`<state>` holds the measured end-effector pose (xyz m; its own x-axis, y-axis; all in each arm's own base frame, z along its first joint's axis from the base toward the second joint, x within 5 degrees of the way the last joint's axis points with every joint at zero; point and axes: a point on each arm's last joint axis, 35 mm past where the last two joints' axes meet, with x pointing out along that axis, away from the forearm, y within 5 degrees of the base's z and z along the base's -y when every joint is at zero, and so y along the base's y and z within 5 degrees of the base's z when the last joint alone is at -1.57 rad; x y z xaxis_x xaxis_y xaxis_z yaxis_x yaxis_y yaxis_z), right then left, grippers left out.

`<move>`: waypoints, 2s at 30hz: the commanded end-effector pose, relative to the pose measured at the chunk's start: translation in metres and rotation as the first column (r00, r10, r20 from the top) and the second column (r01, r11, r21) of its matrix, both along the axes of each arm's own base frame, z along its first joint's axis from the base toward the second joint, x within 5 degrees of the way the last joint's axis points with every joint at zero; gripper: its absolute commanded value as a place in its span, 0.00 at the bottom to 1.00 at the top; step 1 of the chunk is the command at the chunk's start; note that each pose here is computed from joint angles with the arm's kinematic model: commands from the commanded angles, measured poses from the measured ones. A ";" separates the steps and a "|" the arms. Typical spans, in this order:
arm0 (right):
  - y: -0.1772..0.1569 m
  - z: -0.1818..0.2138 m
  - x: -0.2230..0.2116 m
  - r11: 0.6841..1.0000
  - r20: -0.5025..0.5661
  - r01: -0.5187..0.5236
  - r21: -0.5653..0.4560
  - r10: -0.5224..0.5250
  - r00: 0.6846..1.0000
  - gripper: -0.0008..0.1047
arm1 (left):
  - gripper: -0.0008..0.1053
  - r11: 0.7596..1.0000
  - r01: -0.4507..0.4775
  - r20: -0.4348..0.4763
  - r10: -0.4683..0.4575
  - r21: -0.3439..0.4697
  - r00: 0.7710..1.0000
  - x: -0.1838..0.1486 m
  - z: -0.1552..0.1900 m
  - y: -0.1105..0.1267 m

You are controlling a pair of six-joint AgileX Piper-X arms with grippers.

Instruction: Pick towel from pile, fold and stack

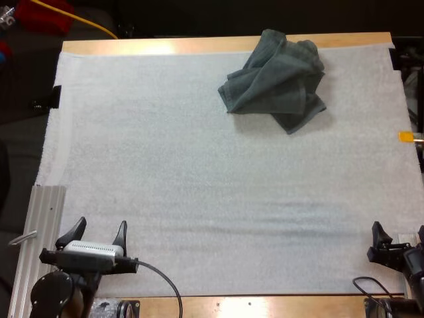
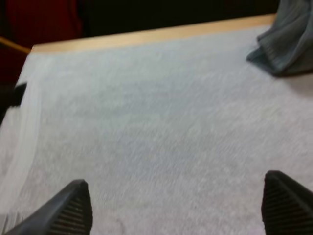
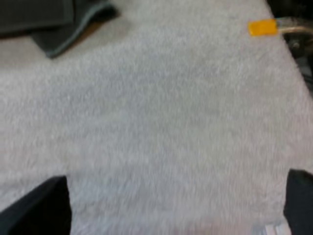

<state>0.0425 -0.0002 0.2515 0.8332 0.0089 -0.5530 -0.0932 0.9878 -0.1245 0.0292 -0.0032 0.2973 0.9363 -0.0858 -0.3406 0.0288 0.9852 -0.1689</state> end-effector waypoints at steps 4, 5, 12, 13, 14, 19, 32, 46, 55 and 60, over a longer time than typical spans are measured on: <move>0.001 0.018 0.004 0.999 -0.005 -0.030 0.024 0.030 1.000 0.81 | 0.65 0.999 0.046 0.036 -0.045 -0.014 0.998 -0.005 0.015 -0.002; 0.002 0.022 0.006 0.999 -0.008 -0.043 0.033 0.043 0.999 0.81 | 0.65 0.998 0.055 0.048 -0.054 -0.016 0.997 -0.007 0.019 -0.002; 0.004 0.053 0.019 0.992 0.000 -0.105 0.076 0.105 0.994 0.81 | 0.65 0.987 0.155 0.058 -0.153 -0.036 0.987 -0.006 0.039 -0.006; 0.004 0.059 0.022 0.990 0.001 -0.115 0.084 0.116 0.993 0.81 | 0.65 0.984 0.175 0.053 -0.173 -0.044 0.983 -0.004 0.042 -0.006; 0.004 0.065 0.025 0.989 0.000 -0.121 0.089 0.122 0.993 0.81 | 0.65 0.980 0.192 0.048 -0.190 -0.051 0.981 -0.002 0.045 -0.007; 0.005 0.089 0.037 0.981 0.005 -0.157 0.112 0.157 0.988 0.81 | 0.65 0.969 0.240 0.046 -0.237 -0.059 0.970 0.003 0.057 -0.008; 0.010 0.128 0.085 0.924 0.052 -0.263 0.278 0.259 0.965 0.81 | 0.65 0.927 0.375 0.070 -0.373 -0.023 0.925 0.004 0.081 -0.013; 0.020 0.135 0.138 0.885 0.048 -0.278 0.373 0.281 0.959 0.81 | 0.65 0.919 0.391 0.015 -0.391 -0.041 0.920 0.017 0.082 -0.014; 0.056 0.121 0.173 0.879 0.017 -0.252 0.406 0.268 0.963 0.81 | 0.65 0.919 0.391 0.012 -0.391 -0.042 0.920 0.017 0.082 -0.014; 0.084 0.105 0.193 0.880 -0.029 -0.229 0.416 0.265 0.964 0.81 | 0.65 0.919 0.392 0.011 -0.392 -0.042 0.920 0.017 0.082 -0.015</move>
<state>0.2341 0.0835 0.3513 0.7089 0.4495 -0.5435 -0.3308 0.8925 0.3066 0.0463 -0.0174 0.3775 0.8283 -0.4527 -0.3302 0.4036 0.8908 -0.2090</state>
